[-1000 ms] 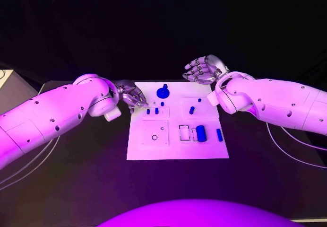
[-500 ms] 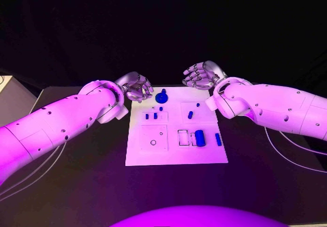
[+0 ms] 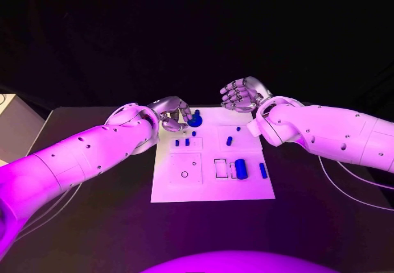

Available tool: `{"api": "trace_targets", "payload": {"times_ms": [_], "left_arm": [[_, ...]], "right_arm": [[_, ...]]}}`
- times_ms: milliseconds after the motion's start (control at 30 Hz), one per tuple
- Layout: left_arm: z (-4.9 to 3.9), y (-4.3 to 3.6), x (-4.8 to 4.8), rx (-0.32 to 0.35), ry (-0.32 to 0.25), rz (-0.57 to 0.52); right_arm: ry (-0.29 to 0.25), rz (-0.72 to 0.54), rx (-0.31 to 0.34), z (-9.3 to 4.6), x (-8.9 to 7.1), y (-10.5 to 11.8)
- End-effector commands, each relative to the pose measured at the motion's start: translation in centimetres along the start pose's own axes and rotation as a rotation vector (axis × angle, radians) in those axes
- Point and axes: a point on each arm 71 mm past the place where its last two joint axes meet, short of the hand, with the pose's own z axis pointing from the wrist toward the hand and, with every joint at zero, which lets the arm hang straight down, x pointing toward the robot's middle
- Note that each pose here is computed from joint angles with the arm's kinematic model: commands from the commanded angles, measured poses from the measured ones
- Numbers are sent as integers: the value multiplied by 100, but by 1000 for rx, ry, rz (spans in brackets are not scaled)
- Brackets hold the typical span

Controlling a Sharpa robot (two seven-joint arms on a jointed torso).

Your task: Assemble the parts on the task board

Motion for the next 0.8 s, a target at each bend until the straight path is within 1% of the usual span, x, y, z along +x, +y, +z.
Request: {"api": "trace_targets", "payload": {"times_ms": [33,233,467,667,800], "left_arm": [[29,-45,73,55,77,81],[68,-49,111,55,100,88],[89,-70,132,55,115,87],[114,-81,169,41,148,89],[135,-75,184,35,150,104]], "right_arm": [[3,-27,-26,1,9,24],[5,-30,-30,2,16,33],[6,-30,-32,0,19,41],[6,-29,-34,2,25,51],[7,-27,-36,3,31,60]]}}
